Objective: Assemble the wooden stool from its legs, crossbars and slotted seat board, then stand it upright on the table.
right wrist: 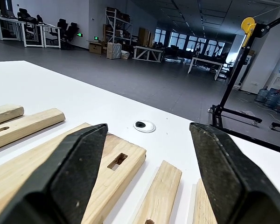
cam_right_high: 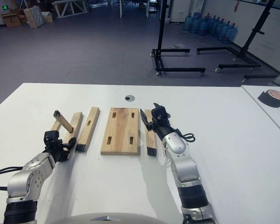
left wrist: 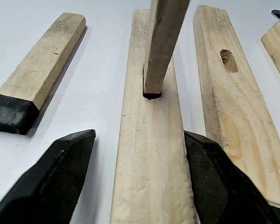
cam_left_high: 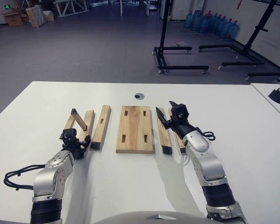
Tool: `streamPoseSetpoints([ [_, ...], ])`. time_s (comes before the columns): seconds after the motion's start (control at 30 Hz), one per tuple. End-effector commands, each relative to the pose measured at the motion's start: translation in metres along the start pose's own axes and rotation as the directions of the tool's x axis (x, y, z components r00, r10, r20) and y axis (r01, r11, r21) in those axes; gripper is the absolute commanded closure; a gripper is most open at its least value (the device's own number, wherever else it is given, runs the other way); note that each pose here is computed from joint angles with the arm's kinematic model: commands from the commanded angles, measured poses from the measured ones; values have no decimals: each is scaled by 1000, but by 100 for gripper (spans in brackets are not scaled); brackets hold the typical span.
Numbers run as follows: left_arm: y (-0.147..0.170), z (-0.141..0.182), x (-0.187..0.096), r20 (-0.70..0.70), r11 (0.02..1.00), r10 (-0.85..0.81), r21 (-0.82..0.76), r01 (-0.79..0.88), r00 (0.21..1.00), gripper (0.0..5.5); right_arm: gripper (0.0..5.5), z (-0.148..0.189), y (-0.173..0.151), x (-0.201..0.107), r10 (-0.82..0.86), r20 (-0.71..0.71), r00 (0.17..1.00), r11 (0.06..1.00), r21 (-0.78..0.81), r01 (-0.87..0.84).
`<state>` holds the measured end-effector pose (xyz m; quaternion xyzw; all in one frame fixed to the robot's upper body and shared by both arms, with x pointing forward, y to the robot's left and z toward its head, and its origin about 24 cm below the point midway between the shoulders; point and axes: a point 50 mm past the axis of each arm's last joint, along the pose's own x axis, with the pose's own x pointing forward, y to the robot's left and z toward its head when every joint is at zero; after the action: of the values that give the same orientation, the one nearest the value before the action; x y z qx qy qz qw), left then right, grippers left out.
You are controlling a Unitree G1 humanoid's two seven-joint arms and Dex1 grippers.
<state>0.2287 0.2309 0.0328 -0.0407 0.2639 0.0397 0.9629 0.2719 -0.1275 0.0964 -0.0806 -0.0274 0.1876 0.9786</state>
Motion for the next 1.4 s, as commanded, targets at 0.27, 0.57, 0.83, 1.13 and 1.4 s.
streamPoseSetpoints([
  [0.27, 2, -15, 2, -64, 999, -6, 50, 9, 998, 349, 227, 2, 0, 3, -2, -2, 1000, 1000, 7, 2],
  [0.57, -17, 64, -19, 457, 965, -232, -2, 262, 859, 349, 227, 18, -15, 7, -24, 79, 997, 999, 31, 21],
  [0.83, -70, 80, -80, 419, 468, -841, 244, 850, 343, 349, 227, 92, -10, -21, 311, 606, 732, 277, 679, -680],
  [1.13, -85, 70, -113, 438, -25, -898, 27, 999, -34, 349, 227, 103, 17, -33, 455, 696, 556, -32, 636, -771],
  [1.4, -82, 63, -102, 375, 32, -926, -27, 999, 40, 349, 227, 97, 16, -46, 531, 657, 535, -30, 645, -763],
])
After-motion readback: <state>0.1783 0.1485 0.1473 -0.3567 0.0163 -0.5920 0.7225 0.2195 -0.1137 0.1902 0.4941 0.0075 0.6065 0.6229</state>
